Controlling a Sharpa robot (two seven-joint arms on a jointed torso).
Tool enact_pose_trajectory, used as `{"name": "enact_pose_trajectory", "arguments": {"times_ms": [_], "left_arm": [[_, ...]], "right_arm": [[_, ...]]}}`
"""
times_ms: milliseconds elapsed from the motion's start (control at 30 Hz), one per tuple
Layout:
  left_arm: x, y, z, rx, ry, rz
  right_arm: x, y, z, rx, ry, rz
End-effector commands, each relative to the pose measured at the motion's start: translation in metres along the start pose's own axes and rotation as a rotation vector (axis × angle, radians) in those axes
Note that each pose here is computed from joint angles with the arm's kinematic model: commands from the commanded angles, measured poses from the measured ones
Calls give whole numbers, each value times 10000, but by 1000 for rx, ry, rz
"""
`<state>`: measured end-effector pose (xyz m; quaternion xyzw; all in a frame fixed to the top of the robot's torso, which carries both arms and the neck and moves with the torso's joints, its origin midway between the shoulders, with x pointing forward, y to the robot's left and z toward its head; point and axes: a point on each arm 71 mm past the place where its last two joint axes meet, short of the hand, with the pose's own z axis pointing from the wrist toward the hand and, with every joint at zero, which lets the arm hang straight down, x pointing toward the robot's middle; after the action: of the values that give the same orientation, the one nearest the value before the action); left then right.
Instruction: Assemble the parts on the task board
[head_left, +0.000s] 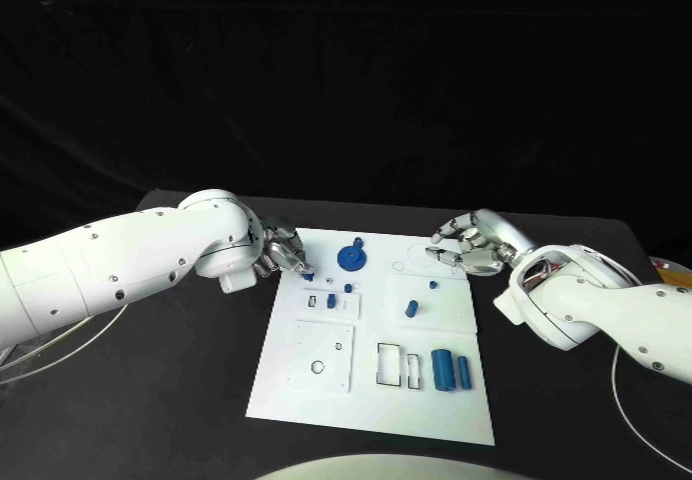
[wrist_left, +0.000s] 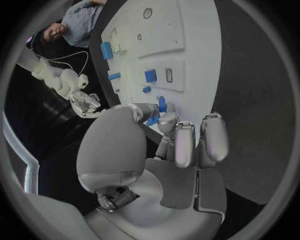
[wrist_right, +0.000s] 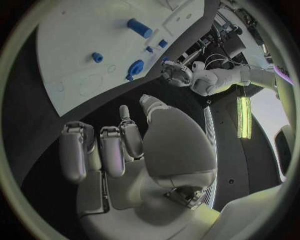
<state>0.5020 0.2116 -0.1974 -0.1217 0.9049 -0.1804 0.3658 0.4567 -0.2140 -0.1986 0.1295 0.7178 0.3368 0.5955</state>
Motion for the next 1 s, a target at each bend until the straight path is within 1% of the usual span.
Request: {"name": "enact_pose_trajectory", "arguments": {"times_ms": [33, 100, 267, 400, 533, 733, 1000], "left_arm": [[45, -15, -46, 10, -15, 17], [66, -13, -65, 14, -23, 34], [123, -14, -82, 22, -44, 76], [168, -21, -77, 26, -53, 100], [234, -26, -59, 28, -59, 126], [324, -34, -28, 31, -56, 146], [381, -41, -11, 26, -42, 166]], "right_arm": [[16, 3, 0, -10, 15, -9], [17, 1, -1, -9, 15, -9], [22, 1, -2, -9, 16, -8], [28, 0, -4, -10, 17, -7], [35, -2, -6, -9, 18, -7], [43, -5, -10, -9, 20, -6], [47, -9, -13, -9, 21, -6]]}}
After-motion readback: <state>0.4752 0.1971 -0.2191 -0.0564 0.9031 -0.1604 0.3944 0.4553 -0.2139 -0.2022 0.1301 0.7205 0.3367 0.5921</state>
